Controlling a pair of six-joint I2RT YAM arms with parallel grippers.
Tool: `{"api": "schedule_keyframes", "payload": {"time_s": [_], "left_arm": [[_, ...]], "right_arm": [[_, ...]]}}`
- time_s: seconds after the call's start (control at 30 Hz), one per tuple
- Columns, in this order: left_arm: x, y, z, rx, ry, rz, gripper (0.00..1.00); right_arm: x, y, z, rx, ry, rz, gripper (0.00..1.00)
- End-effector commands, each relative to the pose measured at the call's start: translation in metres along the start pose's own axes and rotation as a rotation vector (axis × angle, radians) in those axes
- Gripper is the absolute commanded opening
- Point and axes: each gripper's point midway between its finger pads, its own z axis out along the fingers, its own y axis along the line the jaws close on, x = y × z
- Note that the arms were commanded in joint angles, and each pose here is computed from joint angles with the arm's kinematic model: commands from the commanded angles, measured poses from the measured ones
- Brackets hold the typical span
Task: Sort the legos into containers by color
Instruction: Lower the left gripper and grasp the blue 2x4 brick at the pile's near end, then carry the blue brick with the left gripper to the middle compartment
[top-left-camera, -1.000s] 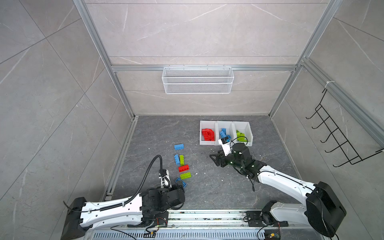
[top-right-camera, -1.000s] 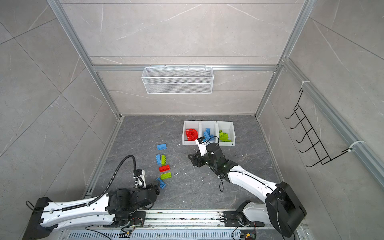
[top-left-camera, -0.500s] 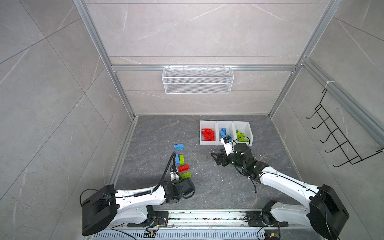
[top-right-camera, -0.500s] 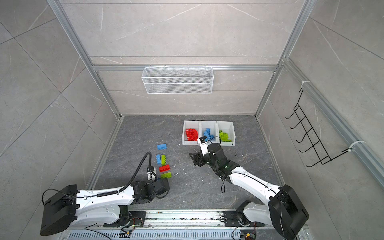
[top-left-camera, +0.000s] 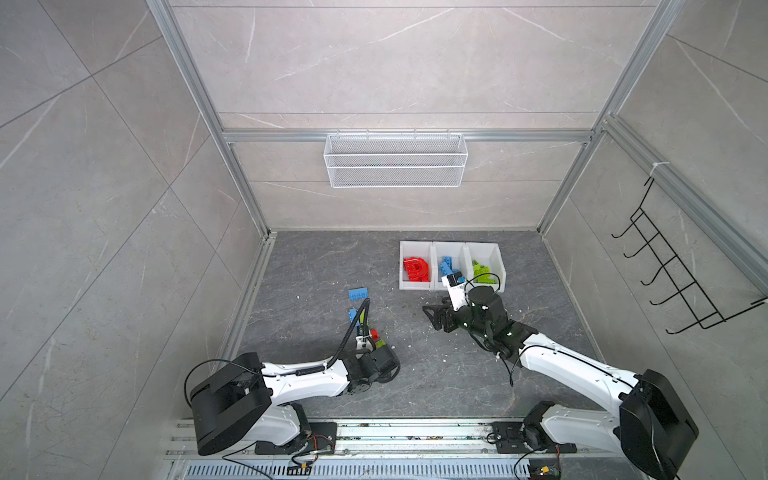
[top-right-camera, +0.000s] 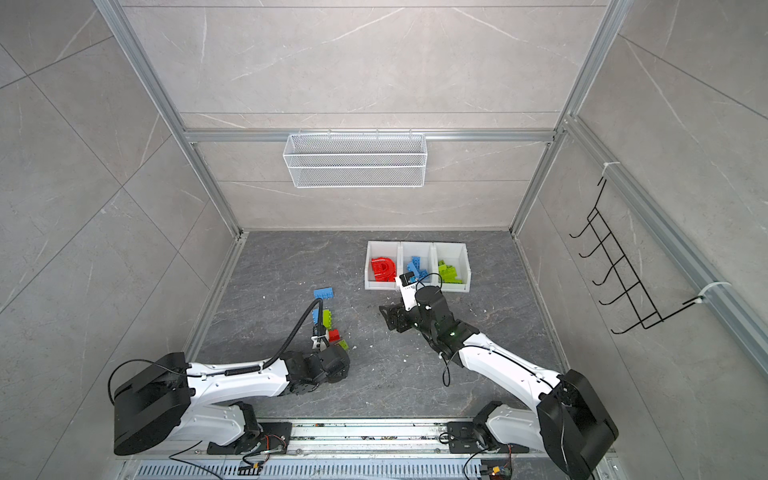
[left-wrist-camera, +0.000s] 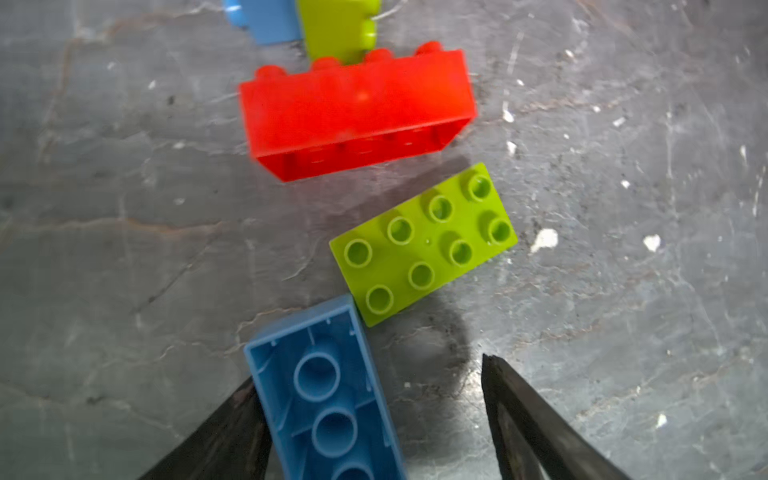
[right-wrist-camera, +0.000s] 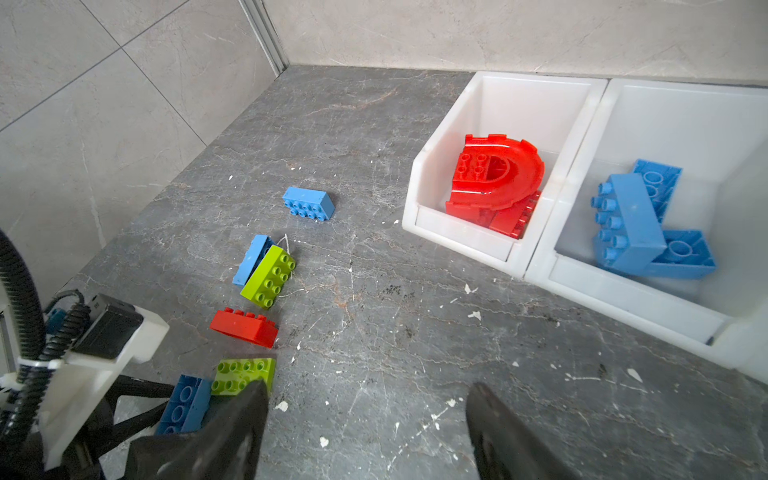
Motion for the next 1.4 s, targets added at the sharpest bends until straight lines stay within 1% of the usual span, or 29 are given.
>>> {"api": "schedule_keyframes", "payload": {"time_s": [0.0, 0.07, 0.2, 0.33, 0.5, 0.57, 0.67, 0.87, 0.93, 1.0, 1.1, 1.17, 1.27, 1.3, 1.37], "left_arm": [[-0.009, -0.008, -0.005, -0.019, 0.002, 0.072, 0.76], [-0.005, -0.002, -0.003, -0.058, 0.026, 0.092, 0.74], [0.005, 0.005, 0.003, -0.088, 0.058, 0.104, 0.70], [0.009, 0.010, 0.006, -0.109, 0.074, 0.102, 0.62], [0.012, 0.018, 0.004, -0.126, 0.079, 0.080, 0.47], [0.013, 0.021, 0.003, -0.135, 0.081, 0.080, 0.40], [0.011, 0.026, -0.002, -0.153, 0.078, 0.077, 0.33], [0.008, 0.036, -0.021, -0.161, 0.079, 0.050, 0.17], [0.003, 0.034, -0.031, -0.135, 0.073, 0.048, 0.11], [-0.006, 0.025, -0.045, -0.098, 0.061, 0.064, 0.10], [-0.031, 0.001, -0.069, -0.030, 0.017, 0.105, 0.11], [-0.056, -0.026, -0.087, 0.029, -0.029, 0.153, 0.11], [-0.098, -0.075, -0.105, 0.105, -0.101, 0.253, 0.16], [-0.111, -0.091, -0.106, 0.125, -0.106, 0.283, 0.16], [-0.140, -0.120, -0.102, 0.189, -0.108, 0.306, 0.16]], "right_arm": [[-0.002, -0.002, -0.003, 0.015, -0.020, -0.016, 0.77], [-0.004, -0.002, -0.005, 0.014, -0.027, -0.015, 0.78], [-0.007, -0.002, -0.009, 0.016, -0.045, -0.017, 0.78], [-0.011, -0.002, -0.013, 0.023, -0.067, -0.016, 0.78], [-0.019, -0.005, -0.026, 0.042, -0.130, -0.011, 0.78], [-0.024, -0.010, -0.035, 0.072, -0.175, -0.009, 0.80], [-0.032, -0.021, -0.052, 0.138, -0.248, 0.005, 0.83], [-0.043, -0.030, -0.083, 0.194, -0.364, 0.029, 0.86], [-0.046, -0.032, -0.089, 0.205, -0.395, 0.035, 0.88], [-0.047, -0.035, -0.093, 0.222, -0.414, 0.045, 0.88], [-0.048, -0.039, -0.100, 0.244, -0.437, 0.052, 0.88], [-0.049, -0.040, -0.106, 0.251, -0.455, 0.056, 0.88], [-0.050, -0.046, -0.116, 0.283, -0.490, 0.071, 0.88], [-0.050, -0.049, -0.120, 0.299, -0.503, 0.078, 0.88], [-0.050, -0.055, -0.127, 0.329, -0.530, 0.095, 0.89]]}}
